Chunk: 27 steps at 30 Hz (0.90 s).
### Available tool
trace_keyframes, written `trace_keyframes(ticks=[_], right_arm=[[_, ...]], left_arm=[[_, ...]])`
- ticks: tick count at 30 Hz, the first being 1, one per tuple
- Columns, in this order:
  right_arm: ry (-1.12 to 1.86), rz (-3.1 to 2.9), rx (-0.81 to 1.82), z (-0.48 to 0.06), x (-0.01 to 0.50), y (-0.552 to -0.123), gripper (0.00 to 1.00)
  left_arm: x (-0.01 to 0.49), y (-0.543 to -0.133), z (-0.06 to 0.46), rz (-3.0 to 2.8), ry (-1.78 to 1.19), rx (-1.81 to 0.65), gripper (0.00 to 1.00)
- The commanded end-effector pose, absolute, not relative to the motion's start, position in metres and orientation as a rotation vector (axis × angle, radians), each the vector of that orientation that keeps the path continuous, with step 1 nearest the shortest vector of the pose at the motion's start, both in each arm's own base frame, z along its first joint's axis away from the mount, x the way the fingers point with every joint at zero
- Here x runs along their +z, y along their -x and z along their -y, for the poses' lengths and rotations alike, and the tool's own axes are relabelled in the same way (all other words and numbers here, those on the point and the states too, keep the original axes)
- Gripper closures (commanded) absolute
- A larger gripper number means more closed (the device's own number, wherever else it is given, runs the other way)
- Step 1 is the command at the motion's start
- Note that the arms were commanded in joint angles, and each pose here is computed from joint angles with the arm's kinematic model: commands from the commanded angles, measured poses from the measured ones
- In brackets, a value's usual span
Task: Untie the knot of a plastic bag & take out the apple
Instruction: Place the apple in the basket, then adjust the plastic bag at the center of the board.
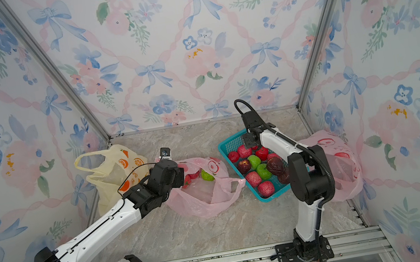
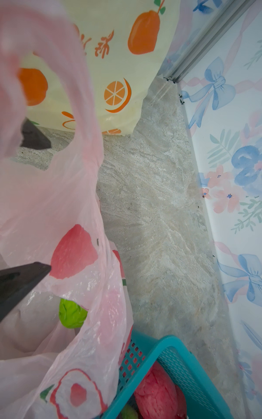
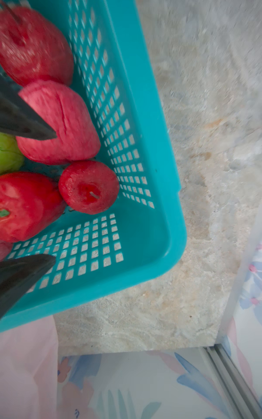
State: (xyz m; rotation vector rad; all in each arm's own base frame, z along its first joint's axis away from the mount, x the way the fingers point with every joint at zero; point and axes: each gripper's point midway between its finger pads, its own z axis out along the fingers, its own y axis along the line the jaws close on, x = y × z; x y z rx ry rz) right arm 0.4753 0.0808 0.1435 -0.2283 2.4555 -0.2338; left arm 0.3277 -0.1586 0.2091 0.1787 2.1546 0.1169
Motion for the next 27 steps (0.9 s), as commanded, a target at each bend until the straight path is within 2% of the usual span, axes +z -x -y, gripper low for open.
trace_keyframes(ticks=[1,4,6,7,13,19,23,27], right_arm=[[0.331,-2.347,-0.032,-0.122,0.203,-0.450,0.21],[0.454,-2.274,0.266,-0.172,0.241,-0.414,0.22],[0.503,-2.239,0.423,-0.195,0.255,-0.393,0.23],[0.518,-2.226,0.468,-0.202,0.259,-0.385,0.23],[0.564,-2.244,0.531,-0.216,0.259,-0.362,0.23],[0.613,-2.201,0.702,-0.236,0.273,-0.340,0.23],[0.658,-2.181,0.844,-0.250,0.281,-0.326,0.23],[0.671,-2.206,0.858,-0.255,0.274,-0.326,0.23]], left_arm=[[0.209,-0.329,0.159,-2.158,-0.227,0.201,0.21],[0.205,-0.331,0.165,-2.157,-0.271,0.245,0.16],[0.201,-0.331,0.167,-2.161,-0.294,0.271,0.03],[0.198,-0.331,0.170,-2.167,-0.315,0.274,0.02],[0.178,-0.334,0.170,-2.195,-0.384,0.354,0.05],[0.163,-0.341,0.175,-2.221,-0.424,0.398,0.06],[0.162,-0.340,0.186,-2.241,-0.439,0.326,0.03],[0.168,-0.339,0.200,-2.290,-0.466,0.185,0.02]])
